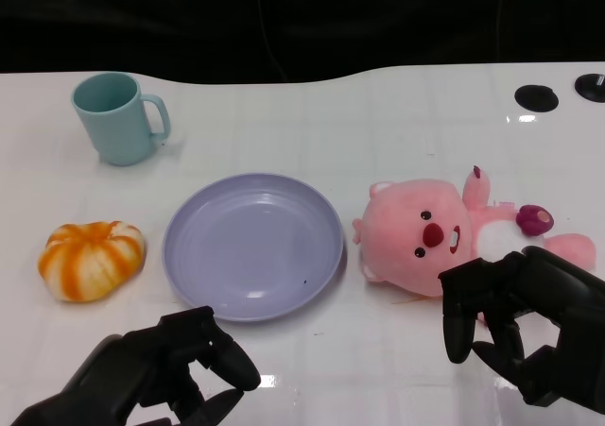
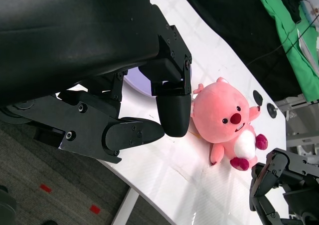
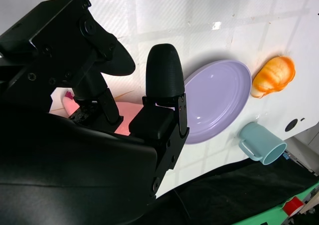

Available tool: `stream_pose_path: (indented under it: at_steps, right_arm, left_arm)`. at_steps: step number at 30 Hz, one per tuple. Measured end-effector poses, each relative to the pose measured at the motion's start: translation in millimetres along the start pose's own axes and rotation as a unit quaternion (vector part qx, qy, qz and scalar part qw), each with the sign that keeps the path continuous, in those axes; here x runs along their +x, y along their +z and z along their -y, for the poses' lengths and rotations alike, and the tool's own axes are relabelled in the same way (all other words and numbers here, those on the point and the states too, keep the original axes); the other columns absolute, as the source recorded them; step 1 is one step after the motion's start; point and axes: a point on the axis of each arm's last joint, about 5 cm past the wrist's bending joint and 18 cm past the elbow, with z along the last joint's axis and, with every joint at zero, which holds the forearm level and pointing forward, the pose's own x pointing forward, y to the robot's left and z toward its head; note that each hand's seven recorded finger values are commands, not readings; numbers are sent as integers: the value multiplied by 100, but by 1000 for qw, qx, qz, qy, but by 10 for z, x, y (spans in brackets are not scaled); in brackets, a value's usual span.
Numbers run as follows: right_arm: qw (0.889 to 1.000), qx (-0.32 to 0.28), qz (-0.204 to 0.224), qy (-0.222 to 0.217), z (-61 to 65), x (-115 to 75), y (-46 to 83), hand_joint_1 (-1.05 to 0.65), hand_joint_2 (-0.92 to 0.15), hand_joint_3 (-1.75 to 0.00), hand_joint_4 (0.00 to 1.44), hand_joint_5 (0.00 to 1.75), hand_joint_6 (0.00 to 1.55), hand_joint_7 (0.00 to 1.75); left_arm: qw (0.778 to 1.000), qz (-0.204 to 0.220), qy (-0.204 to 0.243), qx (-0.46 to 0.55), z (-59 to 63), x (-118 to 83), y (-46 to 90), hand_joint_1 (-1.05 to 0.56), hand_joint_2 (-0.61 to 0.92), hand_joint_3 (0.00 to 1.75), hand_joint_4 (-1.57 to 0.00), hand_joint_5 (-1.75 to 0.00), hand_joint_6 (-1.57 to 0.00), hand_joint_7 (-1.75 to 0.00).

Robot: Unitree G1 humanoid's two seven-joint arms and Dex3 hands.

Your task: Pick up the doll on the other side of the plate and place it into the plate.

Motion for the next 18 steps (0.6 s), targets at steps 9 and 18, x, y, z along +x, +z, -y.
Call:
stream_pose_path:
  at_steps: [9,18]
  right_arm:
    - [1000,-4,-7,4,-16,11,3,-1,-36,-134,82,175,78,141]
    - [1000,-6,-4,3,-4,20,13,-1,-36,-135,82,175,78,141]
  left_arm:
    - [1000,0,1,0,-3,0,-1,-18,87,55,-63,-157,-63,-126]
    - [1000,0,1,0,-4,2,-1,-18,86,55,-63,-158,-63,-127]
